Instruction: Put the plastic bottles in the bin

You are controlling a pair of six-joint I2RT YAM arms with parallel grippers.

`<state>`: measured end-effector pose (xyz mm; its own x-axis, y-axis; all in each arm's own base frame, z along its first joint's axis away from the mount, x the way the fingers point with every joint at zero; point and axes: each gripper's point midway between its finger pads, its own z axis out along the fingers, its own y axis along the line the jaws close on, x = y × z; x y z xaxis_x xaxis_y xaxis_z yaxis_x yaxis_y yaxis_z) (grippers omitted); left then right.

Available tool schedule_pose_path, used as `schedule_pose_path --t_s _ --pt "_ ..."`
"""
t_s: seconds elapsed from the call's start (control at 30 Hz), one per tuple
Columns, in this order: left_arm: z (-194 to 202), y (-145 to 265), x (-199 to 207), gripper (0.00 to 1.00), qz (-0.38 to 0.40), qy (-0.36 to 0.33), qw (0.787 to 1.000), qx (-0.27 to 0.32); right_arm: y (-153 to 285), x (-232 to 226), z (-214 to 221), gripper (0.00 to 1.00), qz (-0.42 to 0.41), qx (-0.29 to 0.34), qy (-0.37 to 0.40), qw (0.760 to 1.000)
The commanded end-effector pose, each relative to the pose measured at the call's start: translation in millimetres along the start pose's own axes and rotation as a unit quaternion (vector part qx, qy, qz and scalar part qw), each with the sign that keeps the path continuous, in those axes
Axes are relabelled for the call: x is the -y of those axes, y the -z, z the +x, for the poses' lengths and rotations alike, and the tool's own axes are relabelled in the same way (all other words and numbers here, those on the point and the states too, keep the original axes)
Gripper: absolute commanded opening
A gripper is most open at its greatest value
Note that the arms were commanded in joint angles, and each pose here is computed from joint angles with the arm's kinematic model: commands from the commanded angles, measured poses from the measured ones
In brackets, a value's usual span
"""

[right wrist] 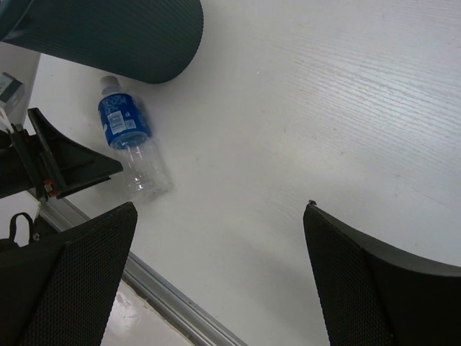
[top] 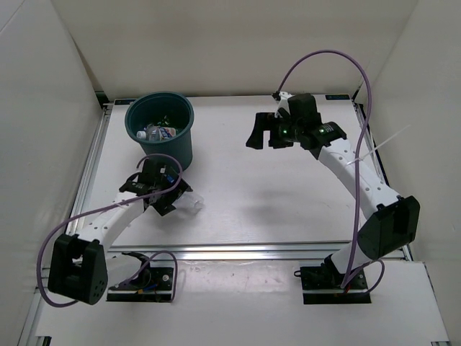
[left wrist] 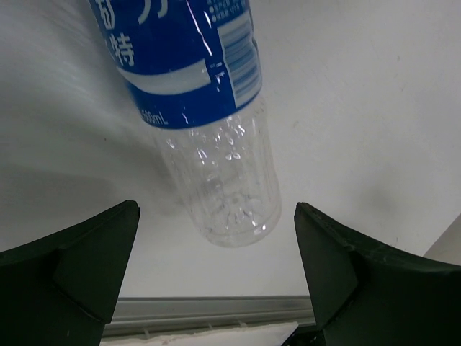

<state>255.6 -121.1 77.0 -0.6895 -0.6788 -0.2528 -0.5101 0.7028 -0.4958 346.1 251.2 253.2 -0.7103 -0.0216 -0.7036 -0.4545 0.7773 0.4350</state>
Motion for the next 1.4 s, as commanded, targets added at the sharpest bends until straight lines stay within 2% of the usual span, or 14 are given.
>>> schedule_pose_path --t_s 0.0,0.33,0.4,0.43,0.5,0.7,0.77,0.8,1.03,1.13,1.23,1.27,1.33,1.37 --pt "-15.1 -6.8 8.3 1.00 0.000 0.012 1.000 0.029 13.7 -1.9 -7.2 1.00 0.003 0.024 0.027 0.999" --pt "-12.8 -31.1 -2.3 1.00 -0.044 0.013 0.999 0.009 20.4 3.1 -5.0 1.00 0.017 0.028 0.041 0.999" --pt "-7.1 -34.9 -11.2 0.93 -0.056 0.018 0.998 0.002 19.8 9.0 -0.4 1.00 0.023 0.021 0.036 0.999" --pt "-7.3 -36.0 -16.5 0.83 -0.062 0.028 0.998 0.002 19.8 9.0 -0.4 1.00 0.023 0.021 0.036 0.999" --pt "-1.4 -36.6 -25.8 0.73 -0.070 0.028 0.997 -0.003 19.8 10.8 -1.0 1.00 0.028 0.022 0.036 0.999" --pt "11.2 -18.8 -34.4 0.57 -0.042 0.054 0.997 -0.018 19.8 10.8 -1.0 1.00 0.028 0.022 0.036 0.999" --pt "6.5 1.6 -24.7 0.57 -0.011 0.087 0.996 0.006 16.8 12.4 0.7 1.00 0.030 0.018 0.034 0.999" --pt "9.3 8.6 -36.4 0.57 -0.030 0.099 0.995 0.013 16.8 12.4 0.7 1.00 0.030 0.018 0.034 0.999" --pt "-82.3 128.1 -11.4 0.57 -0.016 0.109 0.964 0.242 9.4 17.0 0.8 1.00 0.031 0.011 0.020 0.999" --pt "-132.9 193.4 30.6 0.57 0.020 0.088 0.938 0.336 7.9 14.1 -3.2 1.00 0.026 0.012 0.016 0.999" --pt "-172.0 221.8 78.9 0.58 0.047 0.044 0.923 0.380 2.7 14.6 -2.3 1.00 0.023 0.006 0.015 1.000" --pt "-184.1 208.8 88.2 0.58 0.024 0.020 0.925 0.380 3.9 12.7 -5.7 1.00 0.021 0.010 0.012 1.000" --pt "-207.8 223.6 119.7 0.60 0.042 0.009 0.914 0.403 2.1 12.8 -7.4 1.00 0.021 0.010 0.012 1.000" --pt "-218.6 201.5 129.3 0.60 0.018 -0.017 0.919 0.394 2.1 12.8 -7.4 1.00 0.021 0.010 0.012 1.000"
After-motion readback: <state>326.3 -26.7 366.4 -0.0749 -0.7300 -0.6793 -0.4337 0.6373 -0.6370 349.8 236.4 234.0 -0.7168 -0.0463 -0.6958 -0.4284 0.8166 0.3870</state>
